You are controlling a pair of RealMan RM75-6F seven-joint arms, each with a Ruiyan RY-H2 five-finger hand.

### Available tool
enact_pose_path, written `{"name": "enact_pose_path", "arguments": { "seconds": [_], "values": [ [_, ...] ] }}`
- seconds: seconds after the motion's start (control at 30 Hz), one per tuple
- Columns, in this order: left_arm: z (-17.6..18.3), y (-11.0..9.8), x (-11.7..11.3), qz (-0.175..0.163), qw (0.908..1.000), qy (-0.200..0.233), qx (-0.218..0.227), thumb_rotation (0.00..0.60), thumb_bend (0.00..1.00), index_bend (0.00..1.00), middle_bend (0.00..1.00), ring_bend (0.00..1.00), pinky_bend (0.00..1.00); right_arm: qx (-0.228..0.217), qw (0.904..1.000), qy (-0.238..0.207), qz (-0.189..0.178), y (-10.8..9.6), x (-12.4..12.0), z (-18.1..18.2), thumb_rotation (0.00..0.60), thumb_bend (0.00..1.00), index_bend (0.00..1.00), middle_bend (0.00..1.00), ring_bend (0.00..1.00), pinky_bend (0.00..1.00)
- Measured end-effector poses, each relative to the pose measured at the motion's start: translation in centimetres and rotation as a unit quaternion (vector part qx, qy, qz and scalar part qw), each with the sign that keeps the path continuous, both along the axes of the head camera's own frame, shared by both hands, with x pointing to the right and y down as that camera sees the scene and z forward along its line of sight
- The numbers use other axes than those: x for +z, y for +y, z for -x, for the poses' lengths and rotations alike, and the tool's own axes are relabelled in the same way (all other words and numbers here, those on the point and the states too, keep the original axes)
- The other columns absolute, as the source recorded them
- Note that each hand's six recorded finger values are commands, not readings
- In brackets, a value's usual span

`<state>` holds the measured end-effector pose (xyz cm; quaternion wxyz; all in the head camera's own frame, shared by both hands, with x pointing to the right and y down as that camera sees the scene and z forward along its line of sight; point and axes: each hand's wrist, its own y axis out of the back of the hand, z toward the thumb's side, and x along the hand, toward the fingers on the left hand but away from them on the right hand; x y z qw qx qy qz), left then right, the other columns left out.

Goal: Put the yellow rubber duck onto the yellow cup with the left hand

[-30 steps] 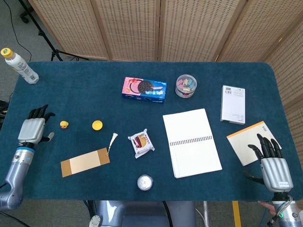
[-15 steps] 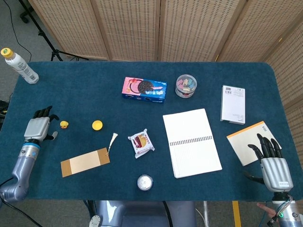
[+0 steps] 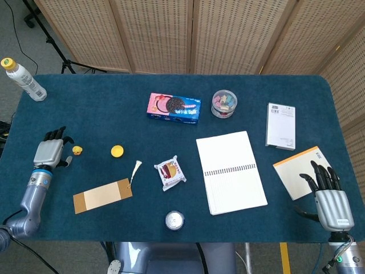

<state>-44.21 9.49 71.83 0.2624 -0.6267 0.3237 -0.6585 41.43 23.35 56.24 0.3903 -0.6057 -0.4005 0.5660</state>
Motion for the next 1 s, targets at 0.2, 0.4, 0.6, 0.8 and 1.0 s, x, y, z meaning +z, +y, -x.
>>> {"name": "enact_pose_path", "arguments": {
  "seconds": [0.2, 0.4, 0.6, 0.8, 1.0],
  "values": [
    [-0.1, -0.1, 0.4, 0.002, 1.0000, 0.000, -0.001, 0.600, 0.37, 0.36, 0.00, 0.00, 0.00, 0.001, 1.0000, 0.000, 0.000, 0.0, 0.0, 0.0, 0.600, 0.00, 0.21, 0.00, 0.00, 0.00],
    [-0.2, -0.2, 0.7, 0.002, 1.0000, 0.002, -0.004, 0.600, 0.39, 0.38, 0.00, 0.00, 0.00, 0.001, 1.0000, 0.000, -0.001, 0.0, 0.0, 0.0, 0.600, 0.00, 0.21, 0.00, 0.00, 0.00],
    [-0.3, -0.2, 0.9, 0.002, 1.0000, 0.002, -0.004, 0.600, 0.40, 0.39, 0.00, 0.00, 0.00, 0.001, 1.0000, -0.001, -0.002, 0.0, 0.0, 0.0, 0.600, 0.00, 0.21, 0.00, 0.00, 0.00],
    [-0.4, -0.1, 1.3, 0.004, 1.0000, 0.003, -0.005, 0.600, 0.40, 0.39, 0.00, 0.00, 0.00, 0.002, 1.0000, -0.001, -0.002, 0.0, 0.0, -0.1, 0.600, 0.00, 0.21, 0.00, 0.00, 0.00],
    [-0.4, 0.0, 1.6, 0.005, 1.0000, 0.001, -0.007, 0.600, 0.43, 0.40, 0.00, 0.00, 0.00, 0.002, 1.0000, -0.001, -0.002, 0.0, -0.1, -0.1, 0.600, 0.00, 0.21, 0.00, 0.00, 0.00]
  ]
}}
